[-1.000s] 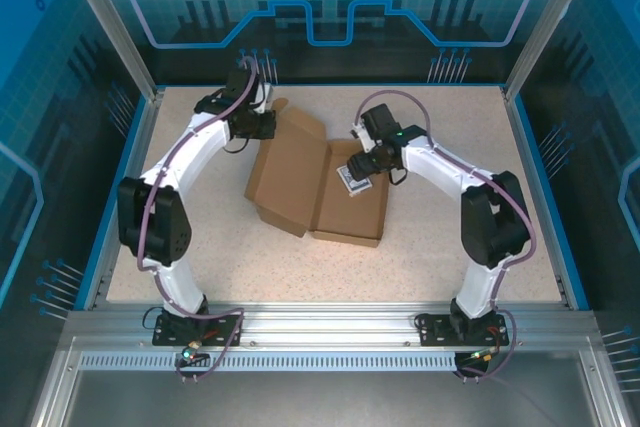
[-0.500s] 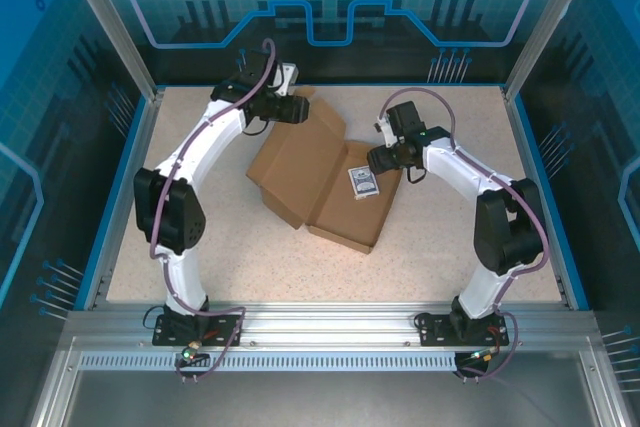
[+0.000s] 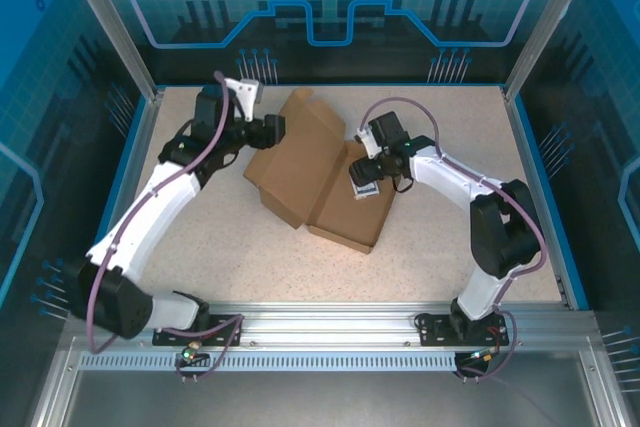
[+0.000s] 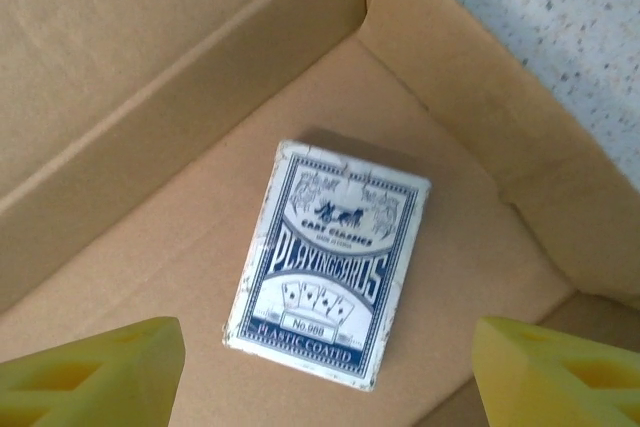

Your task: Fold the paper box

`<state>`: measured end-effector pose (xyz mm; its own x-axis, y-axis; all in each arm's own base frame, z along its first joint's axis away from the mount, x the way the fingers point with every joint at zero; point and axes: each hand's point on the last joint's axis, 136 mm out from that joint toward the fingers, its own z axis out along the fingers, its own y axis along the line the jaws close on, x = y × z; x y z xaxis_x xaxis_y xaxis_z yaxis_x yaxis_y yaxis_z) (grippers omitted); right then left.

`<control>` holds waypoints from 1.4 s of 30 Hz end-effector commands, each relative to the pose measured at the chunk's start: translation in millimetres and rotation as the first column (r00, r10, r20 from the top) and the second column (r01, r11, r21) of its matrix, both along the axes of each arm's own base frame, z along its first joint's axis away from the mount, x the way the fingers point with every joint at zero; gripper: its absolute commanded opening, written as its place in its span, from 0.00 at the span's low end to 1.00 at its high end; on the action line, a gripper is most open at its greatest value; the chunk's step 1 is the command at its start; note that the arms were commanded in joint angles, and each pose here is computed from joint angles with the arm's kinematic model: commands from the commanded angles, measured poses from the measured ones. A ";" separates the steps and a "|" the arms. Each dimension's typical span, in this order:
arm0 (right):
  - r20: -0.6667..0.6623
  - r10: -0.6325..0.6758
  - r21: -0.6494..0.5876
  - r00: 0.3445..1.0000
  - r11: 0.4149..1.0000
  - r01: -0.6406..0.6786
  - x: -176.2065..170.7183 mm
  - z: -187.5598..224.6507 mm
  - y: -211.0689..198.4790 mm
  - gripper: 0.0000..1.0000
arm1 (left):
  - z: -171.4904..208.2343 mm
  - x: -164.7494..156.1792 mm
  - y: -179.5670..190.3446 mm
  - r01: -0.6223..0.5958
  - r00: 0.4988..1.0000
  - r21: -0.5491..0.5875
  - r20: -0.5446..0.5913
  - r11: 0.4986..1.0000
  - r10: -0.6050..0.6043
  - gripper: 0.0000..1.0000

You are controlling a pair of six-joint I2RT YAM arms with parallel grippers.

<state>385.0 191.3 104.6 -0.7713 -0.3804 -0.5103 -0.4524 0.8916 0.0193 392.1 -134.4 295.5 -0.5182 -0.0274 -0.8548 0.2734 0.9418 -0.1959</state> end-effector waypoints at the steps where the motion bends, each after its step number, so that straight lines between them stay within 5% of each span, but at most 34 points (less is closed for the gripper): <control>1: -0.023 0.031 0.048 0.999 0.998 -0.030 -33.6 6.2 14.3 0.76 | 1.4 -6.8 8.2 -0.045 0.997 -0.039 0.054 0.998 0.047 0.74; 18: -0.294 -0.029 0.145 0.955 0.987 0.075 -163.9 -31.1 -21.2 0.88 | -14.6 -32.4 22.1 -0.094 0.990 -0.098 0.096 0.991 0.104 0.75; 42: -0.308 0.168 0.430 0.936 0.903 -0.021 -179.7 -32.2 71.0 0.86 | -11.0 -45.8 60.6 -0.234 0.954 -0.080 0.171 0.969 0.245 0.80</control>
